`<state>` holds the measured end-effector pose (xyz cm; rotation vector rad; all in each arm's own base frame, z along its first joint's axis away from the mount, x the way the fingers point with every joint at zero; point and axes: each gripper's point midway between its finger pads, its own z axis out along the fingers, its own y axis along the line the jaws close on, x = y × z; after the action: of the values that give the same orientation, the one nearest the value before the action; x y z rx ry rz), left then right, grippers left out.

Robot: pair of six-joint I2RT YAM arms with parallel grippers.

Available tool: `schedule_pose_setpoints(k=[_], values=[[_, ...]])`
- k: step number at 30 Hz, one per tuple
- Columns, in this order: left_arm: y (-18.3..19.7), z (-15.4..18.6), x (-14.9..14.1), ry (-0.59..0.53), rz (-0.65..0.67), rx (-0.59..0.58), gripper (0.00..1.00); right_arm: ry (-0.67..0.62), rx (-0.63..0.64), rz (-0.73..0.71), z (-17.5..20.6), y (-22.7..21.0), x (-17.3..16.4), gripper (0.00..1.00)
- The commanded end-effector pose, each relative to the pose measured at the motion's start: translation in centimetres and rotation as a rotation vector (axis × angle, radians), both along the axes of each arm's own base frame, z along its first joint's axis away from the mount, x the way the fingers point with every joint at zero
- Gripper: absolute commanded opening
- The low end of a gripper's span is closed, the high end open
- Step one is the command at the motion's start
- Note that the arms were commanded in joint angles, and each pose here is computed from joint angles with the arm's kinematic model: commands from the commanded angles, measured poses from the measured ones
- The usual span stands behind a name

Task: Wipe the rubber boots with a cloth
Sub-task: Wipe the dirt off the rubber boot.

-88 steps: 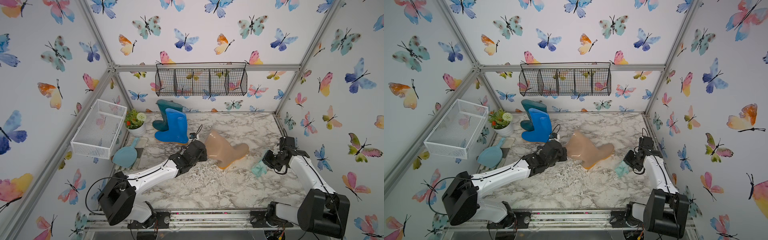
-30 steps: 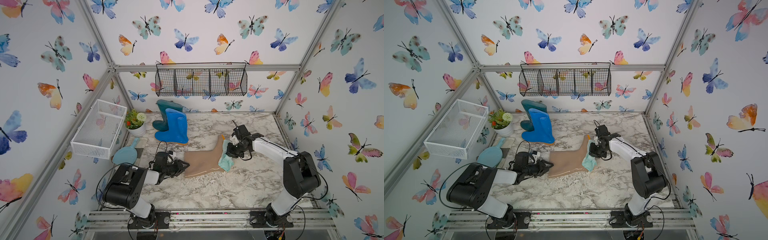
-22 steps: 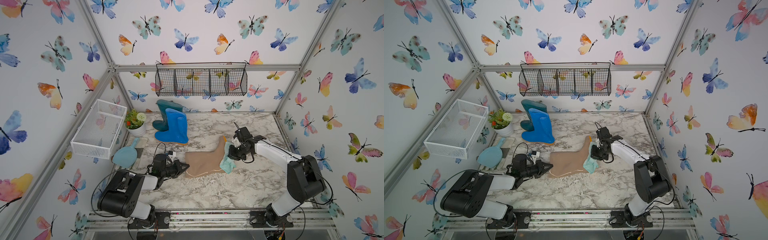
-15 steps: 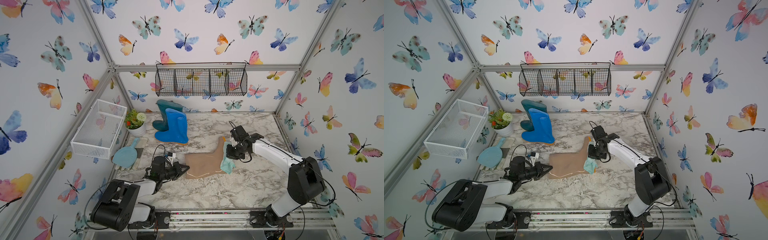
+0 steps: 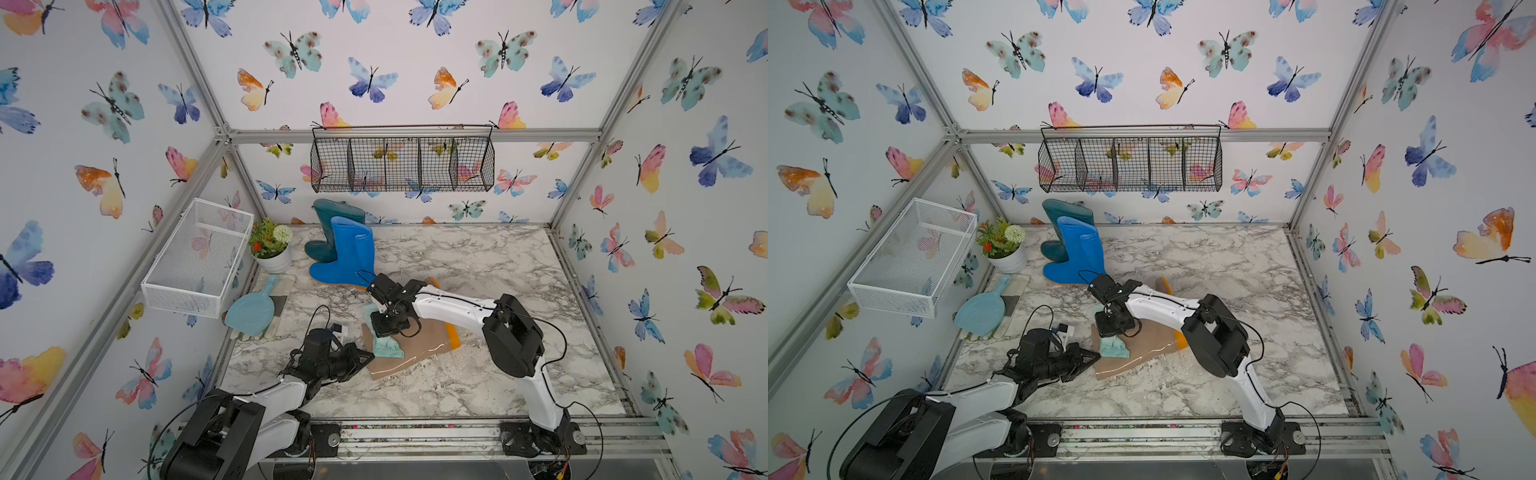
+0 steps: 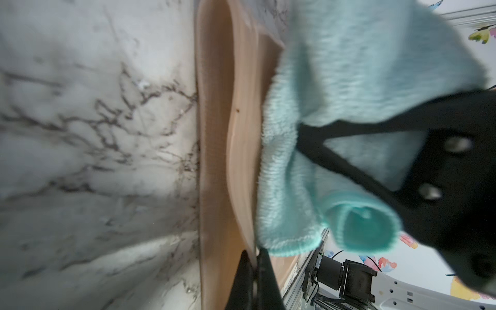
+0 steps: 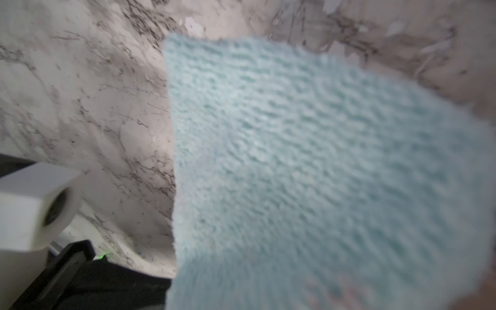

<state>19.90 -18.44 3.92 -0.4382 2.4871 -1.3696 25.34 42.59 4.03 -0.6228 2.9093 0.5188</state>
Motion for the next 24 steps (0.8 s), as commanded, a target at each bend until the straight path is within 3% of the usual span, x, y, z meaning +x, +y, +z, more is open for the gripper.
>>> schedule_pose_setpoints(k=[1, 7, 10, 13, 16, 21, 24], values=[[0.2, -0.2, -0.1, -0.004, -0.019, 0.045, 0.0, 0.027, -0.082, -0.09, -0.1, -4.7, 2.4, 0.01], [-1.2, 0.3, 0.4, -0.066, -0.132, 0.176, 0.0, 0.081, -0.2, -0.339, -2.2, -18.7, 3.0, 0.01], [-3.4, 0.3, 0.5, -0.085, -0.201, 0.242, 0.0, 0.072, -0.239, -0.34, -2.0, -21.2, 1.5, 0.01], [-5.2, -0.4, 0.3, -0.06, -0.227, 0.226, 0.0, 0.08, -0.096, -0.358, -1.1, -18.8, 1.4, 0.01], [-5.8, -1.0, 0.4, -0.021, -0.22, 0.202, 0.0, 0.029, 0.038, -0.313, 0.6, -13.8, 2.8, 0.01], [-6.3, -0.5, 1.0, -0.031, -0.224, 0.195, 0.0, 0.018, 0.109, -0.094, 1.6, -3.6, 2.8, 0.01], [-6.1, -0.4, 1.1, -0.03, -0.22, 0.199, 0.0, 0.029, 0.132, -0.035, 1.4, -1.1, 2.2, 0.01]])
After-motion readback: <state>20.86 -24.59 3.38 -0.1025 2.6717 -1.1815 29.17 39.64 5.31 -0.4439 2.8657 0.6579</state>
